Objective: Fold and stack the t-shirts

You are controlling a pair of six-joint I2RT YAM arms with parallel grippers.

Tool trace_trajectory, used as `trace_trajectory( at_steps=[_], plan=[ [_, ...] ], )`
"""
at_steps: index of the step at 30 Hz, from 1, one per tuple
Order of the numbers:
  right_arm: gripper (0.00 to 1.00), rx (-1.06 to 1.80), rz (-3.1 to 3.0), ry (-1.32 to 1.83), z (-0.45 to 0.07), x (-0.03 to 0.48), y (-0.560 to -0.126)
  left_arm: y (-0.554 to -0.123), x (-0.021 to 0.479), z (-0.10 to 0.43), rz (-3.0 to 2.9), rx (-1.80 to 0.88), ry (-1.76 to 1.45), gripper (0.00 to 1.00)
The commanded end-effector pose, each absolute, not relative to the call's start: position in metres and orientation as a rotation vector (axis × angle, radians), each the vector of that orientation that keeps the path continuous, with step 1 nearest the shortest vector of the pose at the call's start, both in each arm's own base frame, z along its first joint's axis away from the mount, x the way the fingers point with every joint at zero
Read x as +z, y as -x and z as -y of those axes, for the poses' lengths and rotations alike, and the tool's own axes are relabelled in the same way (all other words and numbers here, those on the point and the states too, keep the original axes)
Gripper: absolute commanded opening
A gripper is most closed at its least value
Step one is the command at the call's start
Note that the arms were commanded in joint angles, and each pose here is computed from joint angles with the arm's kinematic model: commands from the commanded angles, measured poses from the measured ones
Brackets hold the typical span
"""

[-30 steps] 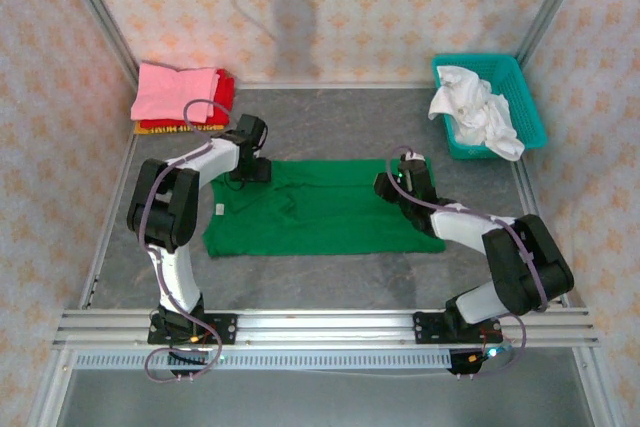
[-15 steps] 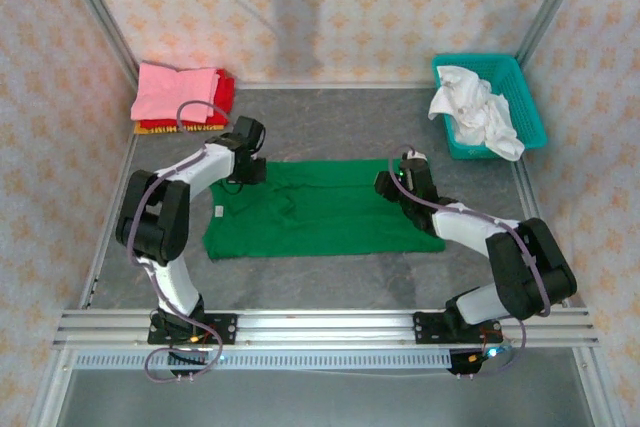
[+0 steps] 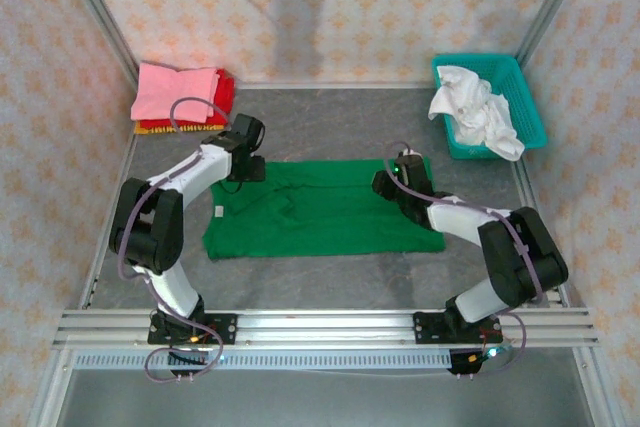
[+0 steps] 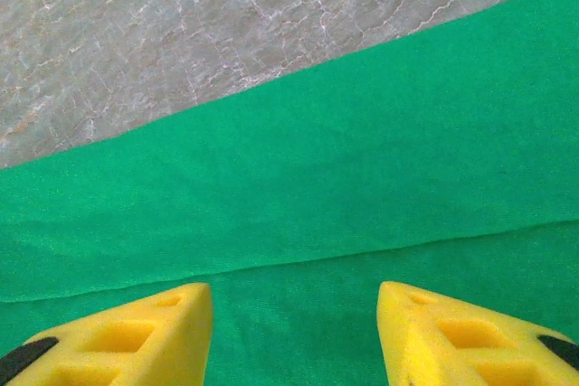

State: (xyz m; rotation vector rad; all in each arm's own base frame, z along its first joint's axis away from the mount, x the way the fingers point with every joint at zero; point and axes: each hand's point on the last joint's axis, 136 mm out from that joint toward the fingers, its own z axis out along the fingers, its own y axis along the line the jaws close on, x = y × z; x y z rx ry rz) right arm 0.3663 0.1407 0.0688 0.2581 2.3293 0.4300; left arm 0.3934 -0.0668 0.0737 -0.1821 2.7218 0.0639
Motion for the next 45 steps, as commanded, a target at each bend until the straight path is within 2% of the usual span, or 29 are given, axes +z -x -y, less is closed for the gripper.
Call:
trace_trajectory(
  at_steps=[1,6,8,10,11,12,15,18,31,44,45],
  plan=[
    [0.51,0.436,-2.327,-0.277,-0.143,0.073,-0.371,-0.391,0.053,0.057,-2.789,0.099,0.225,0.5],
    [0.51,0.421,-2.331,-0.283,-0.141,0.073,-0.371,-0.394,0.031,0.065,-2.847,0.038,0.234,0.5],
    [0.51,0.412,-2.335,-0.286,-0.139,0.071,-0.37,-0.395,0.027,0.065,-2.851,0.033,0.243,0.47],
    [0.51,0.408,-2.335,-0.283,-0.139,0.072,-0.37,-0.394,0.026,0.065,-2.852,0.039,0.242,0.34],
    [0.51,0.407,-2.336,-0.283,-0.139,0.072,-0.37,-0.394,0.028,0.064,-2.847,0.047,0.244,0.2],
    [0.51,0.407,-2.335,-0.284,-0.139,0.072,-0.37,-0.394,0.031,0.062,-2.841,0.053,0.246,0.14],
    [0.51,0.411,-2.339,-0.286,-0.14,0.071,-0.371,-0.392,0.04,0.059,-2.826,0.081,0.247,0.12],
    [0.51,0.416,-2.35,-0.285,-0.141,0.069,-0.371,-0.39,0.048,0.056,-2.816,0.105,0.248,0.02],
    [0.52,0.42,-2.356,-0.282,-0.142,0.07,-0.37,-0.373,0.081,0.061,-2.759,0.143,0.224,0.0],
    [0.52,0.398,-2.359,-0.284,-0.14,0.068,-0.372,-0.33,0.1,0.068,-2.739,0.168,0.21,0.0],
    [0.52,0.394,-2.358,-0.283,-0.139,0.068,-0.373,-0.326,0.098,0.068,-2.747,0.174,0.211,0.04]
  ],
)
